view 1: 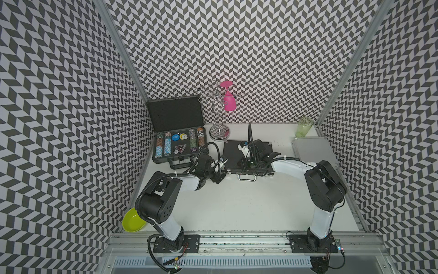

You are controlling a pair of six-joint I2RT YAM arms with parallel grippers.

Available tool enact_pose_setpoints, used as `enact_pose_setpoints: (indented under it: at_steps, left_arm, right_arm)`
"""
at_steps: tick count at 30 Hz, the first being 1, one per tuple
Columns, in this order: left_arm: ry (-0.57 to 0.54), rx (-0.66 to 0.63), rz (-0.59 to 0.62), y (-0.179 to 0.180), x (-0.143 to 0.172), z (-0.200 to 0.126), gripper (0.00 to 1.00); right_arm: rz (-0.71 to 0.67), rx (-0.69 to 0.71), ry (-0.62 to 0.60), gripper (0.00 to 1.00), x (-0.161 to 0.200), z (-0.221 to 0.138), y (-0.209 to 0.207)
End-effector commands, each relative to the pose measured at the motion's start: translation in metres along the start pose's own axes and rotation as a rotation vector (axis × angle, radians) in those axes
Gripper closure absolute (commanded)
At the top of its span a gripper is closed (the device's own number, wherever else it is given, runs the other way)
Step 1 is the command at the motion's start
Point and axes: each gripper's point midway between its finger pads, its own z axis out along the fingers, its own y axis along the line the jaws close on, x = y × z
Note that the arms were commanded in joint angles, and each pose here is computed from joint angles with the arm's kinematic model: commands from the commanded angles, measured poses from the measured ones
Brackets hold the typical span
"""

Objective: Close the poker set cases
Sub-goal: Fasten the fastener on the poker set case.

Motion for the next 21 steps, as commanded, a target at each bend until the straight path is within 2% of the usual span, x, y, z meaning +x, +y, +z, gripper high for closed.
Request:
enact_pose_setpoints:
  at_steps: [1, 13, 21]
  left_arm:
    - [-0.020, 0.025, 0.044, -0.005, -0.010, 0.002, 0.06]
    - [0.019, 0.048, 0.070, -0.010, -0.006, 0.012, 0.05]
    - [0.005, 0.144, 0.093, -0.022, -0.007, 0.009, 0.02]
  right_arm:
    - [0.070, 0.138, 0.247, 0.97, 0.080, 0.020, -0.046]
    - [0.074, 0.132, 0.250, 0.97, 0.082, 0.021, -0.045]
    - [0.077, 0.137, 0.257, 0.97, 0.085, 0.022, -0.047]
